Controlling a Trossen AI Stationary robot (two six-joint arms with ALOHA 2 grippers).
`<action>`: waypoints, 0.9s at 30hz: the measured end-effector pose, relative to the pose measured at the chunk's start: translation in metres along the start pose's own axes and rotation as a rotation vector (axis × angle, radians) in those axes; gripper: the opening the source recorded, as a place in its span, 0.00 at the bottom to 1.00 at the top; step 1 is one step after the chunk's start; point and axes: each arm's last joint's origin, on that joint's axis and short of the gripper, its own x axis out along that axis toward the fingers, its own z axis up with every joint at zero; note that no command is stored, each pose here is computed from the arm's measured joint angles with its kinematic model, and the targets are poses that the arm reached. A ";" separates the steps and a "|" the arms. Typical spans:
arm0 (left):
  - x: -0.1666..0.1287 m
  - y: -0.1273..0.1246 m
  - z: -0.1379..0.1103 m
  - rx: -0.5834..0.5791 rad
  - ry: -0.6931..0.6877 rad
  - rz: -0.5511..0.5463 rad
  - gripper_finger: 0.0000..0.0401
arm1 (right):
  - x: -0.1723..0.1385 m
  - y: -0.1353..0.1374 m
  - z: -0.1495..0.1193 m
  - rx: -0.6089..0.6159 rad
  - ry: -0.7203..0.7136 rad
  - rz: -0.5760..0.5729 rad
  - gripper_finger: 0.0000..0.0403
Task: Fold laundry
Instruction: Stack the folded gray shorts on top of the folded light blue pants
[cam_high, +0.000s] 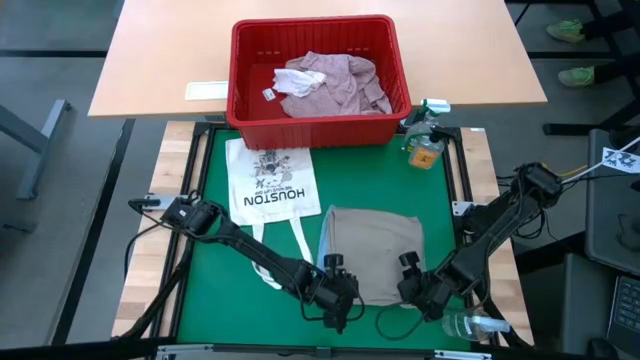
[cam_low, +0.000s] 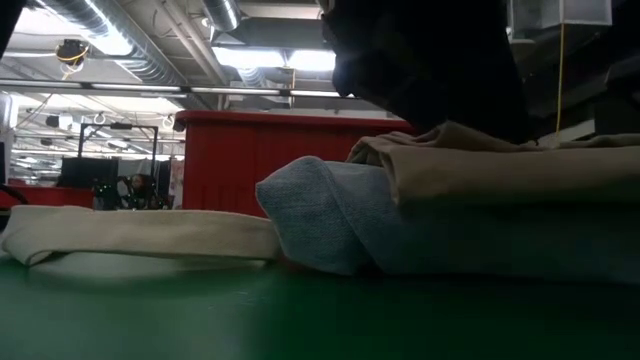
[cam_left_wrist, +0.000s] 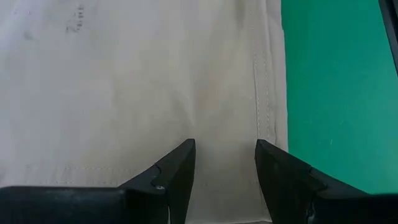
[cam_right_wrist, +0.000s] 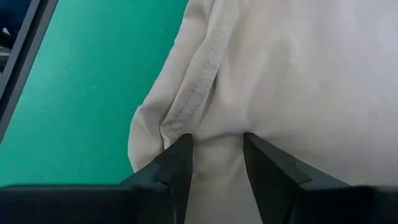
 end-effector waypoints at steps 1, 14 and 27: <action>0.000 0.000 0.001 -0.005 -0.005 -0.001 0.41 | -0.001 0.000 0.000 0.000 -0.003 0.001 0.36; 0.000 0.013 0.033 -0.177 -0.228 -0.076 0.41 | -0.025 -0.002 0.015 -0.208 -0.042 -0.118 0.36; -0.022 0.050 0.061 -0.275 -0.295 -0.092 0.41 | -0.026 -0.017 0.024 -0.178 -0.051 -0.182 0.36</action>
